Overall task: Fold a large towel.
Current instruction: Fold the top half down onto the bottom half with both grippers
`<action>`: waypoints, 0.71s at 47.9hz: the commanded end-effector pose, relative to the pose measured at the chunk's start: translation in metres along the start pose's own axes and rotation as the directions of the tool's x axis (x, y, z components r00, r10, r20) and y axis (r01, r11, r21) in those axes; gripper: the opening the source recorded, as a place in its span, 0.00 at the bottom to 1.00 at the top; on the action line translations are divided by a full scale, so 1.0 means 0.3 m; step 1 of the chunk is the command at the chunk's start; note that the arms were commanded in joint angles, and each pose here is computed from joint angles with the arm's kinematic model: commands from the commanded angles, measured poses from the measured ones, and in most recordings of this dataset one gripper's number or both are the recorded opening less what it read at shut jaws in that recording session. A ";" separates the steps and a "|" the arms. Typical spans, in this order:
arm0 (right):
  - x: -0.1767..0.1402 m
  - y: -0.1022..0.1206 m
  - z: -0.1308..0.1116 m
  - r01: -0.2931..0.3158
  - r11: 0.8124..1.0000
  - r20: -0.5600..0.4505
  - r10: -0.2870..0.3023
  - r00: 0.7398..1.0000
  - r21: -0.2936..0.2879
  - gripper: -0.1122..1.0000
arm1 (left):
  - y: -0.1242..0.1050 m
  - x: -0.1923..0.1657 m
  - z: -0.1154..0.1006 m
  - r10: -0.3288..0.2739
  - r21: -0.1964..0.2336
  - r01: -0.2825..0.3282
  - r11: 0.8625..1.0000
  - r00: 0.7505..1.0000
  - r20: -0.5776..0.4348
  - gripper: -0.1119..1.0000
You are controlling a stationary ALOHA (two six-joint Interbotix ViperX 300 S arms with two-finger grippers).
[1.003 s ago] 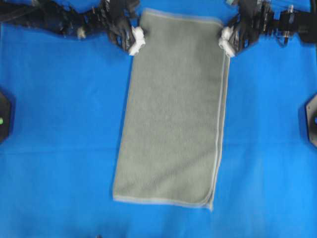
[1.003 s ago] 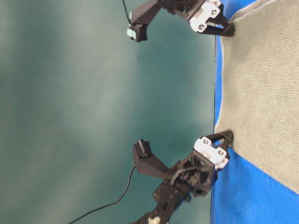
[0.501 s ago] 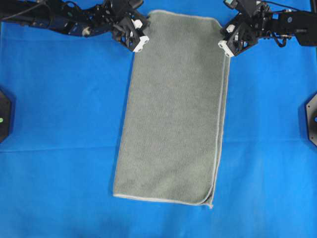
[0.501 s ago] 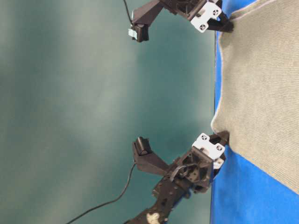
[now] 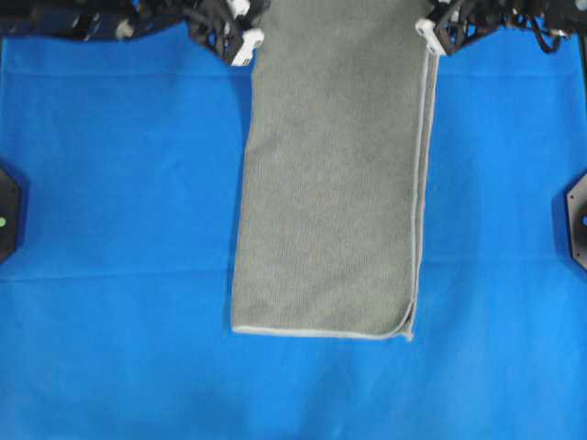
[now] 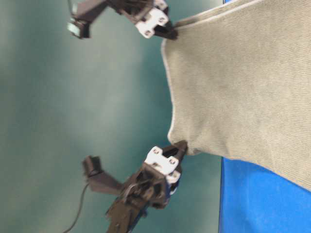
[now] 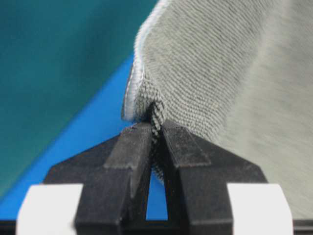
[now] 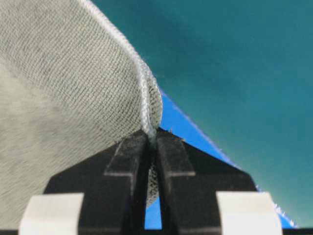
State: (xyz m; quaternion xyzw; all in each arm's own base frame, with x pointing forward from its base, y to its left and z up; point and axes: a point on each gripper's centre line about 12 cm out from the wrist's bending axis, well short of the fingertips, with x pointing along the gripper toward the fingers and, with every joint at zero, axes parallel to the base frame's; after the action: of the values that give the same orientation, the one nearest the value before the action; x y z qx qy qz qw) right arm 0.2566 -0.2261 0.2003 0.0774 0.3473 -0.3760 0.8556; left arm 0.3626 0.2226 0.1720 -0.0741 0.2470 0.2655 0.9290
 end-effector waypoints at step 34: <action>-0.410 0.594 -0.357 -0.482 0.851 -0.234 0.435 0.870 -0.210 0.14 | -0.700 -0.448 -0.358 -0.528 0.273 0.549 0.790 0.835 -0.155 0.14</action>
State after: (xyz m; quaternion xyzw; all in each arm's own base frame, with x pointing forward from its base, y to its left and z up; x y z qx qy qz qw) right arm 0.2592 0.0030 0.1874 0.0699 0.4214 -0.1132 0.8971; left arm 0.3304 -0.0344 0.1543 -0.0083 0.2748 -0.0396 0.9606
